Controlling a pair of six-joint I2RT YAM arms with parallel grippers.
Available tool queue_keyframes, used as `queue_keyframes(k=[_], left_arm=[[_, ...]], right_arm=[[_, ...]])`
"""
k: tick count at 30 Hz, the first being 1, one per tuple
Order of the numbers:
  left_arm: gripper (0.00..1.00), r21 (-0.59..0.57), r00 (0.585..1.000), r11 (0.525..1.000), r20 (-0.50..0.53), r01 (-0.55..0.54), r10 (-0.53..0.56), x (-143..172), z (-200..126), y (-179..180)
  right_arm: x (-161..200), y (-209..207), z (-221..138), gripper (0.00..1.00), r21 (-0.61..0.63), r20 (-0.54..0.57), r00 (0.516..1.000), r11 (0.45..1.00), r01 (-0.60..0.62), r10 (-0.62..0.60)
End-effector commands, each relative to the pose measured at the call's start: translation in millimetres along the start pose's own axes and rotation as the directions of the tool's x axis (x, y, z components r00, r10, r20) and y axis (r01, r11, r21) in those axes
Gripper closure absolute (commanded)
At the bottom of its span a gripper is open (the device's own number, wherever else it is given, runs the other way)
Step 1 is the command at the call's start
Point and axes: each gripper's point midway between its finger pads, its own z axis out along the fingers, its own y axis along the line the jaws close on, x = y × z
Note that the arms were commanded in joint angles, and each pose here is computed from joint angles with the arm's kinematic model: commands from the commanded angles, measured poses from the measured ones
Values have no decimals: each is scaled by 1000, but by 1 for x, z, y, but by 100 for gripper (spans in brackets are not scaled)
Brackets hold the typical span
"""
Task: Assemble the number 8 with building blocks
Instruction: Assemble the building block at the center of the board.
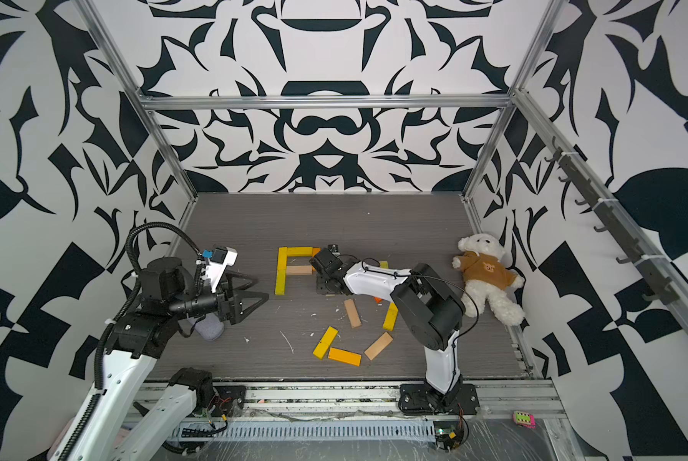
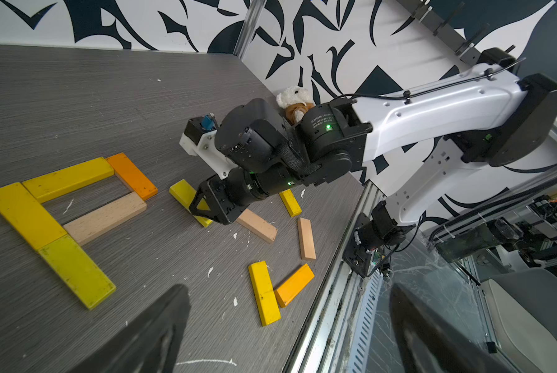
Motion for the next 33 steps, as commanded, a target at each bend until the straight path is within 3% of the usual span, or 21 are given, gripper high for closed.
queue_keyframes(k=[1,33], left_arm=[[1,18,1000,1000,9,-15,15,0,-1,-4],[1,14,1000,1000,12,-19,19,0,-2,-4]], right_arm=[[-10,17,-11,74,-48,37,999,999,-4,6],[-15,44,12,72,-73,17,998,995,-65,66]])
